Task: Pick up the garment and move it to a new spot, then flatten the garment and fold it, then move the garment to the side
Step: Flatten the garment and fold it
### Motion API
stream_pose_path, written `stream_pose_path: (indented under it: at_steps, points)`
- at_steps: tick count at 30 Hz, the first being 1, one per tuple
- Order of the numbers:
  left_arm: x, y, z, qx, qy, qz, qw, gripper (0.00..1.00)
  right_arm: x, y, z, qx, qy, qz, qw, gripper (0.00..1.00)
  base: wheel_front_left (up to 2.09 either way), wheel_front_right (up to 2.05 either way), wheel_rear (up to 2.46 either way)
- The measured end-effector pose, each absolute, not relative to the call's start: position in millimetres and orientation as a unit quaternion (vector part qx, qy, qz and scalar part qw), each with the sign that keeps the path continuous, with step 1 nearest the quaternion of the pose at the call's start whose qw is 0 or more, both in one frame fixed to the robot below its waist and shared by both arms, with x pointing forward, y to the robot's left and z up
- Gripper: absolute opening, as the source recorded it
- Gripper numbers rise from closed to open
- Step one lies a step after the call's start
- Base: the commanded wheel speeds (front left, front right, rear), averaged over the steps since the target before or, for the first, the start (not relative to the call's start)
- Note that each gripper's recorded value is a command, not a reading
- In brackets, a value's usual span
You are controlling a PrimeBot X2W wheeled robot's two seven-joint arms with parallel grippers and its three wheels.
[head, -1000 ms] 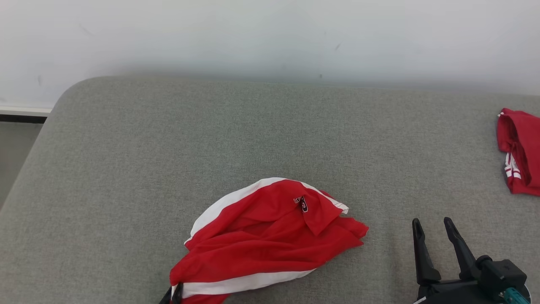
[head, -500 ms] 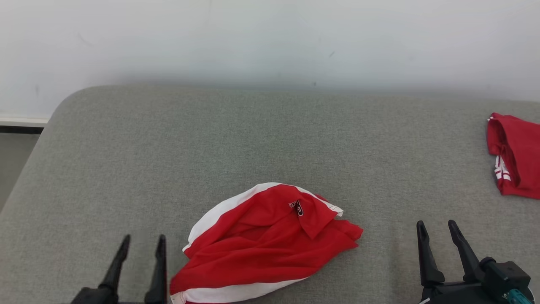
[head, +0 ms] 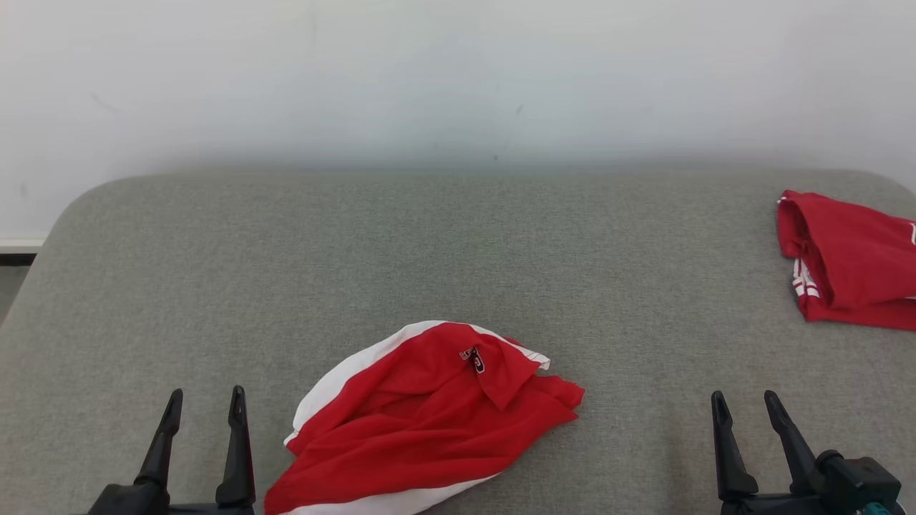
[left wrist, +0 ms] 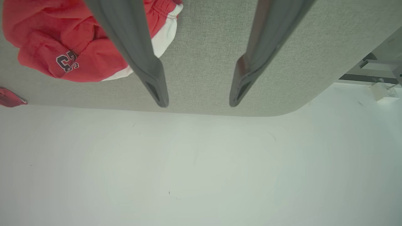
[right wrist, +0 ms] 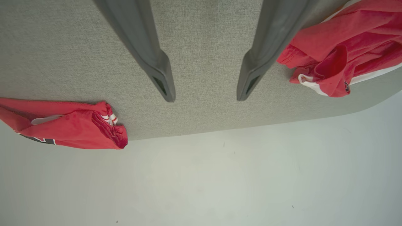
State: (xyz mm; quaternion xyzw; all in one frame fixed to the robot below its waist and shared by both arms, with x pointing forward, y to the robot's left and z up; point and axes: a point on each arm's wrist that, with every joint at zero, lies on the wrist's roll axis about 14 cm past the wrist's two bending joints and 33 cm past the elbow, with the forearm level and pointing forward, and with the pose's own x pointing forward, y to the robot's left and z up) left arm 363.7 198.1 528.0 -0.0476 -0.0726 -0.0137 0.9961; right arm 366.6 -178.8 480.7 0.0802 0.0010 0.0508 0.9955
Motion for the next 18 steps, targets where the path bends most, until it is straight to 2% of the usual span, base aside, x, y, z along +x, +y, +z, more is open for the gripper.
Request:
stream_pose_path:
  at_steps: [6,13,18]
  points:
    - [366.1,193.3,526.0,-0.046,-0.07,-0.02,0.996,1.0,362.4,-180.4,479.9,0.08,0.002,0.049,0.996,1.0,0.0,0.0,0.0]
    - [365.4,194.5,524.2,-0.044,-0.068,-0.018,0.997,1.0,367.4,-158.4,474.5,0.071,0.015,0.089,0.993,1.0,0.0,0.0,0.0]
    - [365.5,196.1,523.7,-0.045,-0.068,-0.014,0.997,1.0,383.7,-137.6,470.7,0.053,0.031,0.131,0.99,1.0,0.0,0.0,0.0]
